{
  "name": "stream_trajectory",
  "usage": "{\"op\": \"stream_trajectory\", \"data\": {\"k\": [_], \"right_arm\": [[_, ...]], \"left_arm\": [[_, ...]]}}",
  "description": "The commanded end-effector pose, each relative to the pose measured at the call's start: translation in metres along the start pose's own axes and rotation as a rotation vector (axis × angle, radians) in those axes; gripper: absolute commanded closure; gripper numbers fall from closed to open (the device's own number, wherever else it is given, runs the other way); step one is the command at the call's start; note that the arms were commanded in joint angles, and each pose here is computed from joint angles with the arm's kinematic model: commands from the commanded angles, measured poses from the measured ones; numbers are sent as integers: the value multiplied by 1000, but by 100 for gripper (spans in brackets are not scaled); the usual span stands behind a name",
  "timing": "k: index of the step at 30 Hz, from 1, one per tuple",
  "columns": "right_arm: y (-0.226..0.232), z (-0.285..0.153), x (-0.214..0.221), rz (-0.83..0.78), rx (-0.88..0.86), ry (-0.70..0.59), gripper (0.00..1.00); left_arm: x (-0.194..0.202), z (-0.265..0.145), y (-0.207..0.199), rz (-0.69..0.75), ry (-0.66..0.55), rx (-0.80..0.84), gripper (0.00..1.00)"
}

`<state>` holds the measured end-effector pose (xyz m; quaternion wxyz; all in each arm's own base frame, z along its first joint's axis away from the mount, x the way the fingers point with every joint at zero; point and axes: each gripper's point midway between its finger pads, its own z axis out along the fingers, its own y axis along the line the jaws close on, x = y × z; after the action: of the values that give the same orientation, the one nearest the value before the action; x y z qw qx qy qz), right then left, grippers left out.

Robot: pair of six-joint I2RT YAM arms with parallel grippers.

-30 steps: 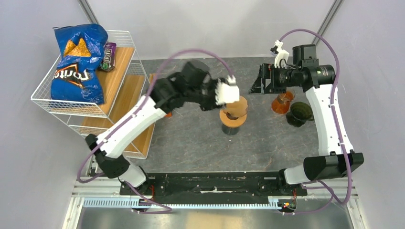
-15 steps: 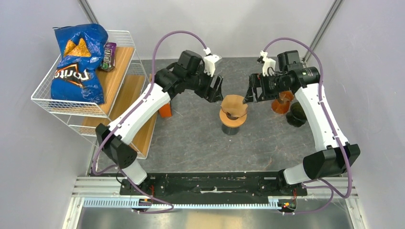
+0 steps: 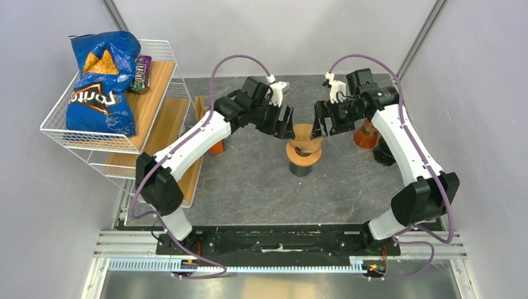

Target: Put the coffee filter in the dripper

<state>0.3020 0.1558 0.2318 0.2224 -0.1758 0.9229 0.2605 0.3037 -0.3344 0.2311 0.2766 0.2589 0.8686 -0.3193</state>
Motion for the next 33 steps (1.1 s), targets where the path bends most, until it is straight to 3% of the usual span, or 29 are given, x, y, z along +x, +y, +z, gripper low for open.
{"op": "stream_trajectory", "data": {"k": [1, 23, 33], "right_arm": [[-4, 6, 0, -36, 13, 4, 3], [-21, 25, 27, -102, 95, 140, 3], [-19, 24, 20, -121, 88, 127, 3]], "left_arm": [[-5, 11, -6, -31, -13, 45, 15], [10, 34, 6, -40, 56, 9, 14], [5, 32, 3, -36, 46, 22, 14]]}}
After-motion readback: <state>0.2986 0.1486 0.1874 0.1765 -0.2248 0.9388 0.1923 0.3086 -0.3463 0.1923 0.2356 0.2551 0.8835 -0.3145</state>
